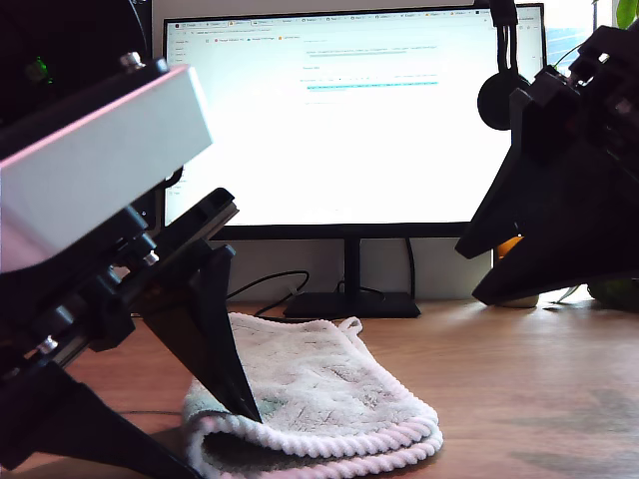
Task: Fold the tea towel to a neat square and place it to the right
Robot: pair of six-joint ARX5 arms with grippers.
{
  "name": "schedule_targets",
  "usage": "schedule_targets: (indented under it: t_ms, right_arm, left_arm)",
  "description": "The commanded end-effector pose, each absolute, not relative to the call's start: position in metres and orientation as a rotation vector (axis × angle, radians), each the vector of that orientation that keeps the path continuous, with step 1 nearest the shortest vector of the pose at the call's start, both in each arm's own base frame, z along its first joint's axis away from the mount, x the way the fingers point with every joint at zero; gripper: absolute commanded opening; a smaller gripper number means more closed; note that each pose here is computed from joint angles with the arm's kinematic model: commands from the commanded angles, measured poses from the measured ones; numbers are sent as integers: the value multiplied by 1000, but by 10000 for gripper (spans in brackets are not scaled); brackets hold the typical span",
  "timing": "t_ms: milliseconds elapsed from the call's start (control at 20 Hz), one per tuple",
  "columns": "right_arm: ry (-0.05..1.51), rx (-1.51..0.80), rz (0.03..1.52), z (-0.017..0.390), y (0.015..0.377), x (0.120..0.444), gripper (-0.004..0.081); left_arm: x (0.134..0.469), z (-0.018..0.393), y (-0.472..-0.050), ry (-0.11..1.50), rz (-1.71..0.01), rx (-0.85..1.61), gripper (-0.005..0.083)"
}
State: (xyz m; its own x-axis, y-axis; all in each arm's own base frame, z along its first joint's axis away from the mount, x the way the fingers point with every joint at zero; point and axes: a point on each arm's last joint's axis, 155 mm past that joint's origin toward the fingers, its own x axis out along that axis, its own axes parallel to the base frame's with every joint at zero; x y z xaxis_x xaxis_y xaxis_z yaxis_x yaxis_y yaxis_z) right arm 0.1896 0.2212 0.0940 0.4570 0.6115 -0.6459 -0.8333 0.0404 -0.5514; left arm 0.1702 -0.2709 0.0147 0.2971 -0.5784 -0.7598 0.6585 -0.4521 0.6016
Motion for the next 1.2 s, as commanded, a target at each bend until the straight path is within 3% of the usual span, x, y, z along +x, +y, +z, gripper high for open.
schedule_targets:
  t_ms: [0, 150, 500, 800, 1150]
  right_arm:
    - [236, -1030, 1127, 101, 225, 190, 352]
    - [240, -1017, 1131, 101, 227, 188, 352]
    - [219, -1023, 1177, 101, 236, 175, 353]
    - [176, -1027, 1261, 102, 251, 155, 407]
    - [156, -1015, 1320, 97, 269, 142, 409]
  left_arm:
    - [161, -19, -245, 217, -1462, 1515, 301]
    - [159, -20, -243, 228, -1468, 1517, 288]
    - [160, -19, -244, 220, -1463, 1516, -23]
    - [173, -2, -258, 187, -1424, 1502, -24]
    - [190, 33, -281, 204, -1381, 1425, -24]
